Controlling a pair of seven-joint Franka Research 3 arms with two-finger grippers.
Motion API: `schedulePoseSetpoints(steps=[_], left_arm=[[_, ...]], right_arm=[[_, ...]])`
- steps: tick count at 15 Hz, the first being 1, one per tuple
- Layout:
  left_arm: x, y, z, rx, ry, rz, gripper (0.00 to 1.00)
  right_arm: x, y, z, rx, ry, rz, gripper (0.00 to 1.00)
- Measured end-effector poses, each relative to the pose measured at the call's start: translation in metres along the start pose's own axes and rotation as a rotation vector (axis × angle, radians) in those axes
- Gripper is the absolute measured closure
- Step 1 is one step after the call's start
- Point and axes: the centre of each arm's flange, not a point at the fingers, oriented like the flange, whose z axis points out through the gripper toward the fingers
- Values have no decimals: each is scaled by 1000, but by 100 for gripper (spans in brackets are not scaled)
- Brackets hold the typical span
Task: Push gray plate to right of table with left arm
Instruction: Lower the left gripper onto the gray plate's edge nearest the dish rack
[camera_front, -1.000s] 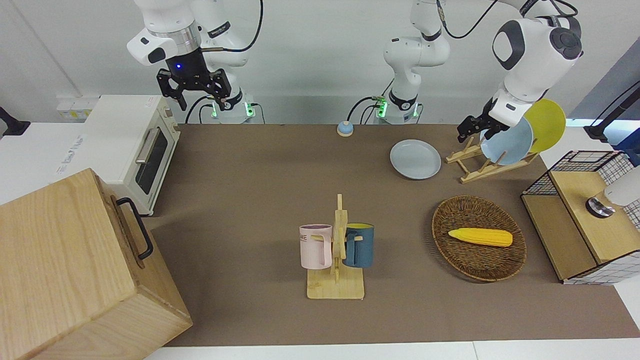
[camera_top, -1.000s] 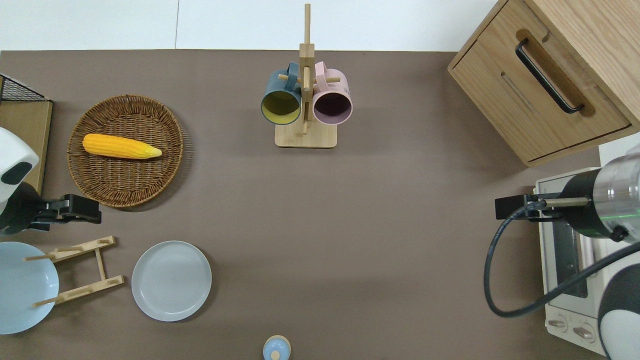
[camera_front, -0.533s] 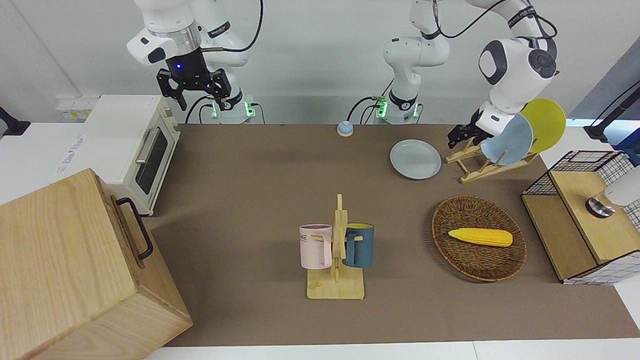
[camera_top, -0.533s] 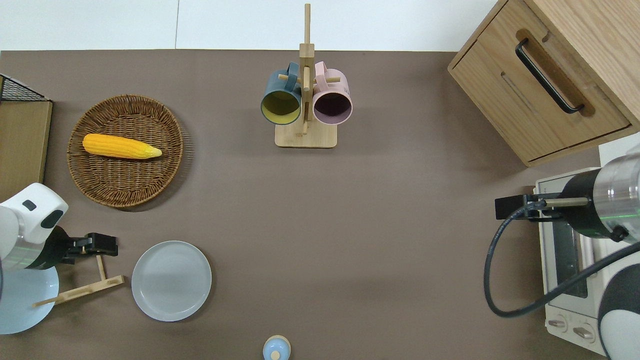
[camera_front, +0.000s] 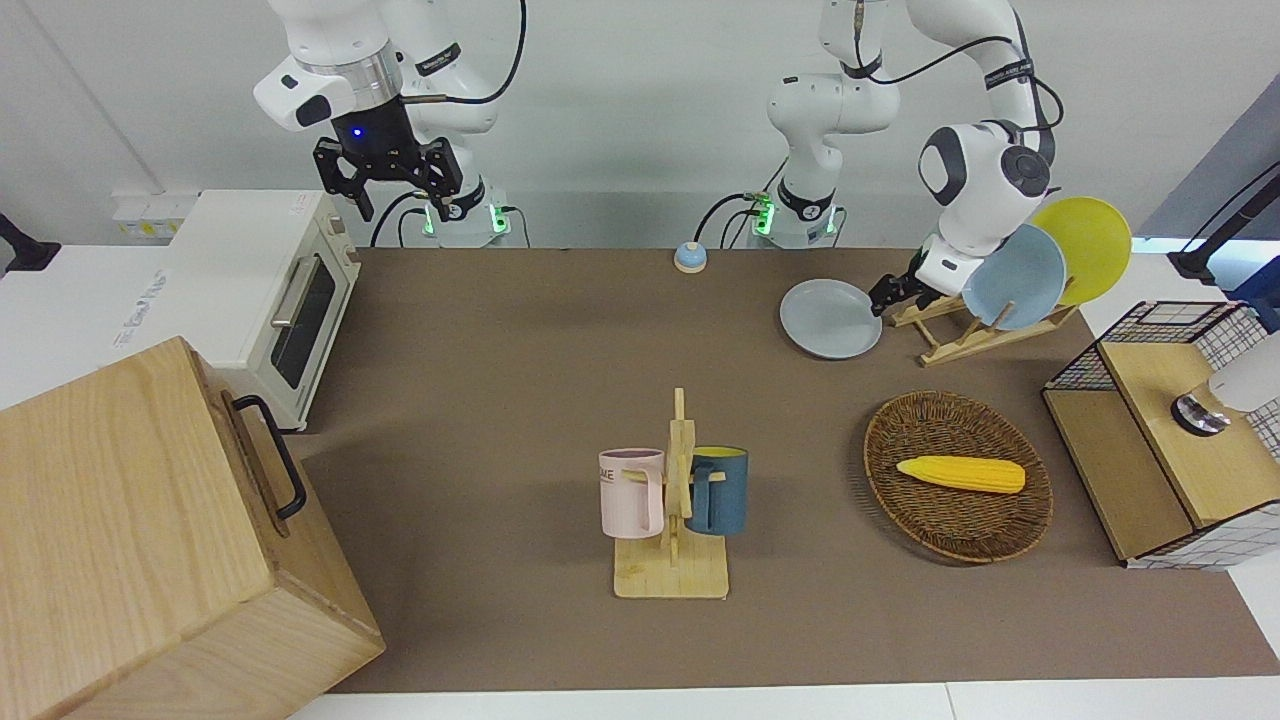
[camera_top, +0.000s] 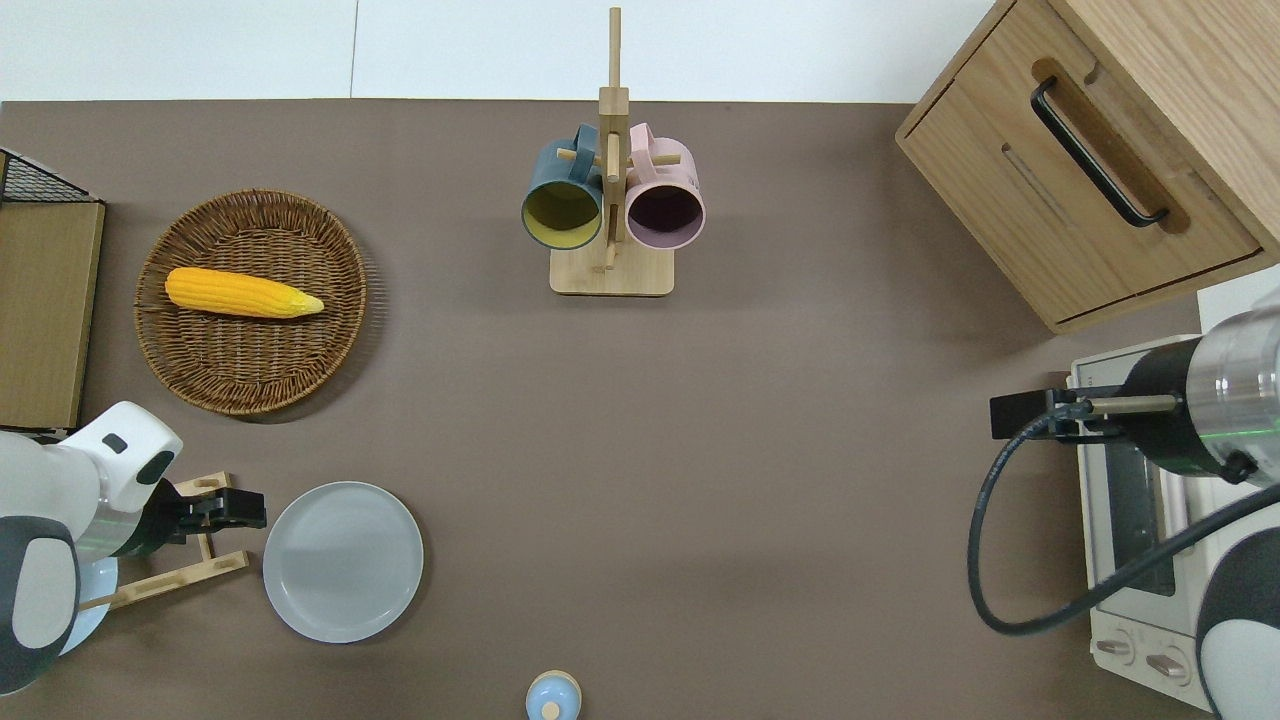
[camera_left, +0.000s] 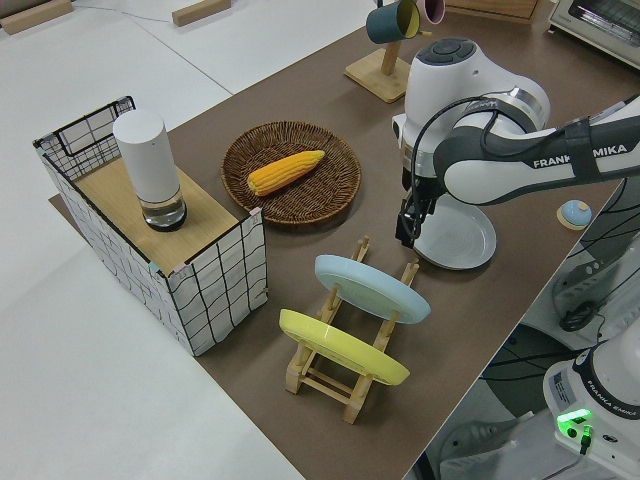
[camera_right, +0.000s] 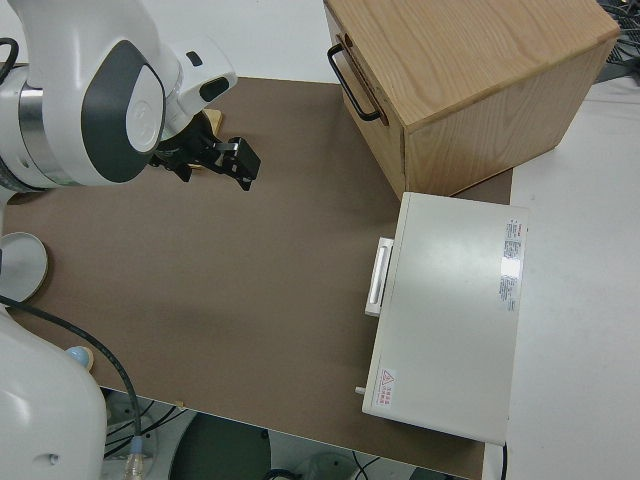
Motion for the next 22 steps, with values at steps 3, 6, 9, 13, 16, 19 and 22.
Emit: schedulePoseSetpoints(steps=[3, 6, 9, 13, 16, 19, 22], left_arm=[[-10, -1, 23, 2, -12, 19, 7], [-13, -2, 22, 2, -8, 39, 8], [-14, -2, 22, 1, -8, 46, 9], [-17, 0, 18, -1, -1, 53, 9], [-20, 2, 13, -4, 2, 57, 9], [-23, 3, 9, -6, -1, 59, 9], [-25, 4, 9, -7, -14, 62, 9]], right_arm=[[0, 0, 0, 0, 0, 0, 0], [0, 0, 0, 0, 0, 0, 0], [0, 0, 0, 0, 0, 0, 0], [0, 0, 0, 0, 0, 0, 0], [0, 0, 0, 0, 0, 0, 0], [0, 0, 0, 0, 0, 0, 0], [0, 0, 0, 0, 0, 0, 0]])
